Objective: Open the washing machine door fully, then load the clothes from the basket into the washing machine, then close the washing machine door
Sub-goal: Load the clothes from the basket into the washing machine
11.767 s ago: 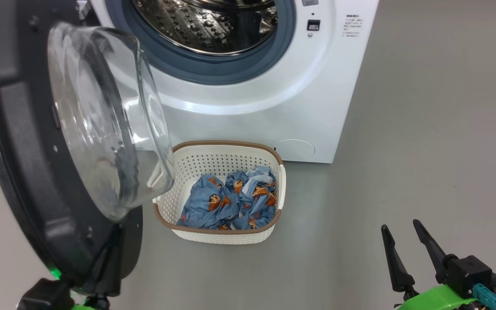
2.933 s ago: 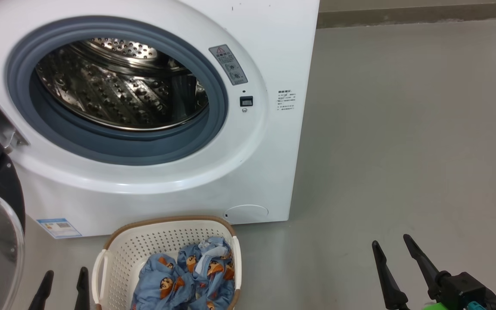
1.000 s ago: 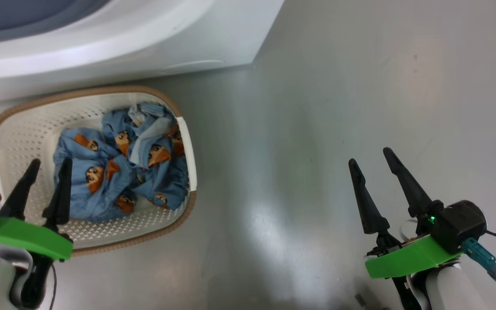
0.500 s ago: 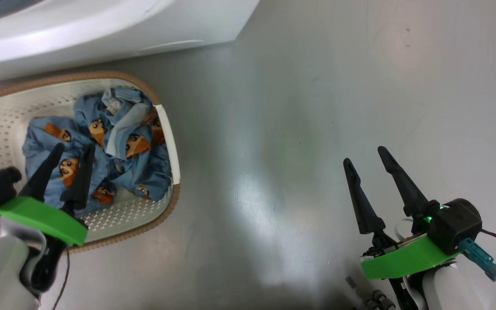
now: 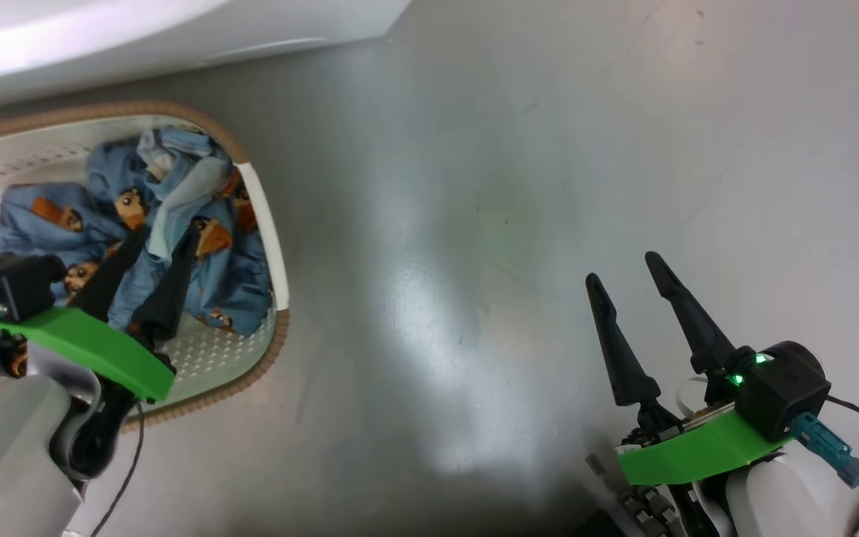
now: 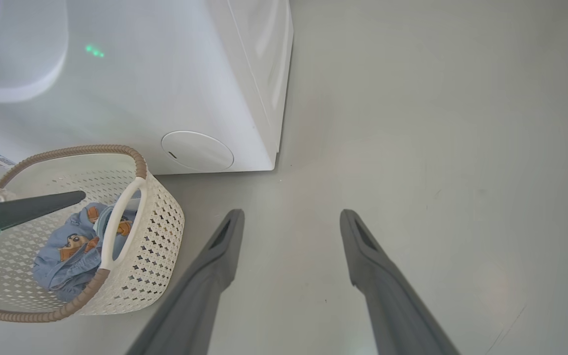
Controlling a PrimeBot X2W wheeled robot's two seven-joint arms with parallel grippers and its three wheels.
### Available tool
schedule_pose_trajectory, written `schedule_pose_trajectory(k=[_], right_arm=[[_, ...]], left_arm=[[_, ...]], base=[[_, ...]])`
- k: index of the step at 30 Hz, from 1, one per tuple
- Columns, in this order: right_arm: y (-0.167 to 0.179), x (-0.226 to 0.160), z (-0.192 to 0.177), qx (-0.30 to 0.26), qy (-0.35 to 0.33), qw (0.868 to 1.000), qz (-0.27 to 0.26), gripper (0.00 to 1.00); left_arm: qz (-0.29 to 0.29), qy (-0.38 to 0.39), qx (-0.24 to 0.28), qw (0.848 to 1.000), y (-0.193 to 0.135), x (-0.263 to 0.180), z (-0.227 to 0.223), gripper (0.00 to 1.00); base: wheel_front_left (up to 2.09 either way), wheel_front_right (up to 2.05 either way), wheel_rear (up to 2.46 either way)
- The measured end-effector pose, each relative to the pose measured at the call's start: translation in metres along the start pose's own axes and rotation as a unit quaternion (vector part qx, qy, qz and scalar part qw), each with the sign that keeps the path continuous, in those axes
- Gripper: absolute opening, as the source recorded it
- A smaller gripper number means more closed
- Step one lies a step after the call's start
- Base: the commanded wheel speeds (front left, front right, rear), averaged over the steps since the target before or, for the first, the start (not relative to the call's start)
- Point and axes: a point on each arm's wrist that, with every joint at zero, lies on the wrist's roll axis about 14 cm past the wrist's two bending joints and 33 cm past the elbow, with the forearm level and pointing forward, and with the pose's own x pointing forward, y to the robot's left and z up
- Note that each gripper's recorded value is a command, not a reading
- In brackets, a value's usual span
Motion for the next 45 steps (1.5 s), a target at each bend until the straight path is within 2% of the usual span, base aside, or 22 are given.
schedule_pose_trajectory(k=[5, 18, 28, 38, 39, 40, 41, 45], right_arm=[[-0.004, 0.002, -0.003, 0.003, 0.003, 1.0, -0.006, 1.0], [-0.013, 0.004, -0.022, 0.004, 0.026, 1.0, -0.017, 1.0], [-0.016, 0.003, -0.036, 0.006, 0.043, 0.999, -0.022, 1.0], [-0.023, -0.001, -0.036, 0.003, 0.047, 0.998, -0.033, 1.0], [-0.024, -0.001, -0.036, 0.004, 0.046, 0.998, -0.034, 1.0], [-0.024, -0.001, -0.035, 0.004, 0.045, 0.998, -0.035, 1.0], [-0.024, -0.001, -0.035, 0.006, 0.044, 0.998, -0.035, 1.0], [-0.024, -0.001, -0.03, 0.01, 0.037, 0.999, -0.036, 1.0]], left_arm=[[0.002, 0.03, -0.001, 1.0, 0.007, 0.011, -0.016, 1.0], [0.043, 0.082, 0.022, 0.995, 0.051, 0.034, -0.037, 1.0], [0.038, 0.105, 0.01, 0.994, 0.053, 0.05, -0.047, 1.0], [0.061, 0.167, 0.05, 0.983, 0.077, 0.058, -0.059, 1.0], [0.063, 0.173, 0.051, 0.982, 0.078, 0.058, -0.061, 0.87], [0.063, 0.176, 0.052, 0.981, 0.077, 0.057, -0.062, 0.37], [0.062, 0.176, 0.054, 0.981, 0.077, 0.057, -0.062, 0.0], [0.059, 0.175, 0.062, 0.981, 0.074, 0.055, -0.059, 0.0]], base=[[0.0, 0.0, 0.0], [0.0, 0.0, 0.0], [0.0, 0.0, 0.0], [0.0, 0.0, 0.0], [0.0, 0.0, 0.0], [0.0, 0.0, 0.0], [0.0, 0.0, 0.0], [0.0, 0.0, 0.0]])
